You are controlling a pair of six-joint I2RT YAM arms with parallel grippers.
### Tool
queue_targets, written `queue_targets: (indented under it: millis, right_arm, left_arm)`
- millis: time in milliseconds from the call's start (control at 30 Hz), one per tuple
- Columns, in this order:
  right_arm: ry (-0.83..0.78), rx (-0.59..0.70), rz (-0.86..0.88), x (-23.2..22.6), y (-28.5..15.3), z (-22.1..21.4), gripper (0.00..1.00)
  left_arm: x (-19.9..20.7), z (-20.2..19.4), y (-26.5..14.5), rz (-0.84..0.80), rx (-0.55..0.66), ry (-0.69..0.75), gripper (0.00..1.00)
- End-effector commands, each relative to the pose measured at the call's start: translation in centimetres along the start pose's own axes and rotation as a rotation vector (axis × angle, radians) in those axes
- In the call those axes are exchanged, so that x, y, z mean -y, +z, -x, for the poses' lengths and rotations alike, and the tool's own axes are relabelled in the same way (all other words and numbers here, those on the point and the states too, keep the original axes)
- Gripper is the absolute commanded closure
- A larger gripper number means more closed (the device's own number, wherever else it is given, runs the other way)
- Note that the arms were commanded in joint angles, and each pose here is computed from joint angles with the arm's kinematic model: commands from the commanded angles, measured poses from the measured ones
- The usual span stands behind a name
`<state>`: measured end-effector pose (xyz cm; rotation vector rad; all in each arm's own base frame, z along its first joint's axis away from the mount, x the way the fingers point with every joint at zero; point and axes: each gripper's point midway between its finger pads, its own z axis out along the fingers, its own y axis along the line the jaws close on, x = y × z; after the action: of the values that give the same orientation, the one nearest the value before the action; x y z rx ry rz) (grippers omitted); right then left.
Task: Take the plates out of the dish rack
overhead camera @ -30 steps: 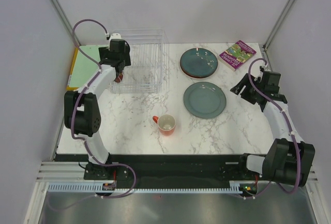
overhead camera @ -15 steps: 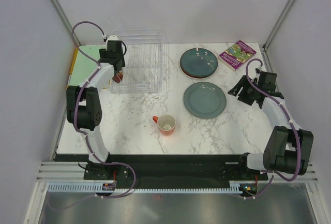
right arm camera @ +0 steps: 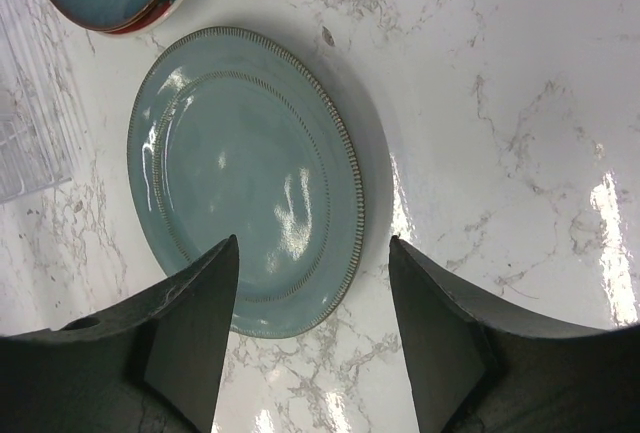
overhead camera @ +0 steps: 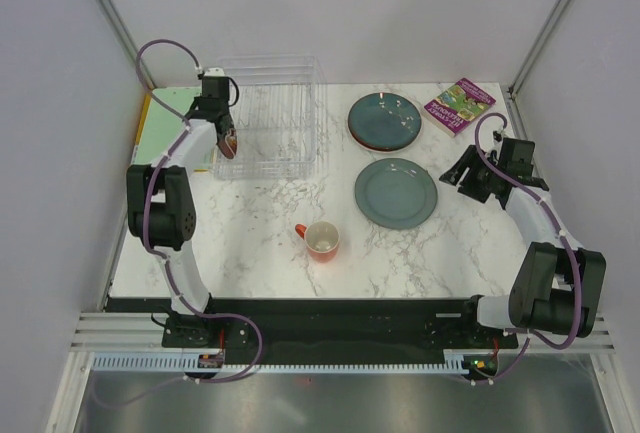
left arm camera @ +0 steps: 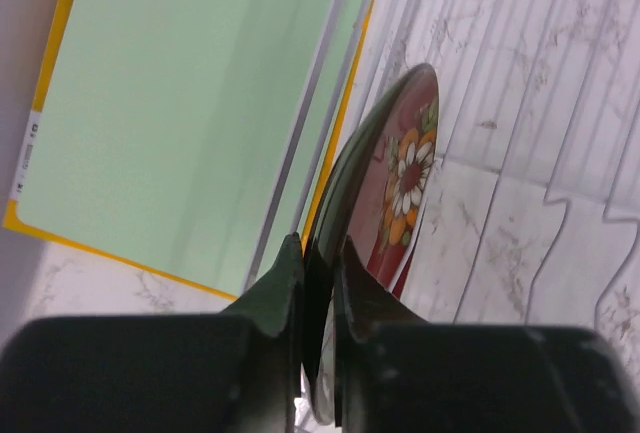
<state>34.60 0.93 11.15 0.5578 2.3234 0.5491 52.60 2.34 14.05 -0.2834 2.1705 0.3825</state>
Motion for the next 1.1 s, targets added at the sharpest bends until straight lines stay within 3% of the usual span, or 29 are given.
queue_targets:
  millis: [0, 200, 633, 900, 1067]
  right_arm:
    - [-0.037, 0.027, 0.042, -0.9, -0.1, 1.1, 0.32]
    - [-0.039, 0.021, 0.047, -0.9, -0.1, 0.8, 0.32]
    - [-0.046, 0.03, 0.058, -1.5, -0.6, 0.7, 0.32]
    - [-0.072, 0.061, 0.146, -4.2, -2.1, 2.0, 0.31]
    - [-0.098, 0.105, 0.246, -7.1, -4.2, 3.1, 0.25]
  left_arm:
    - [0.6, 3.7, -0.9, -0.036, 0.086, -0.034, 0.98]
    - [0.8, 4.2, -1.3, -0.054, 0.087, -0.027, 0.98]
    - [-3.5, 12.1, -8.7, 0.088, 0.283, -0.049, 0.98]
    - [-3.6, 13.8, -15.3, -0.062, 0.371, -0.16, 0.98]
    - [-0.6, 12.8, -20.8, -0.375, 0.361, -0.254, 0.98]
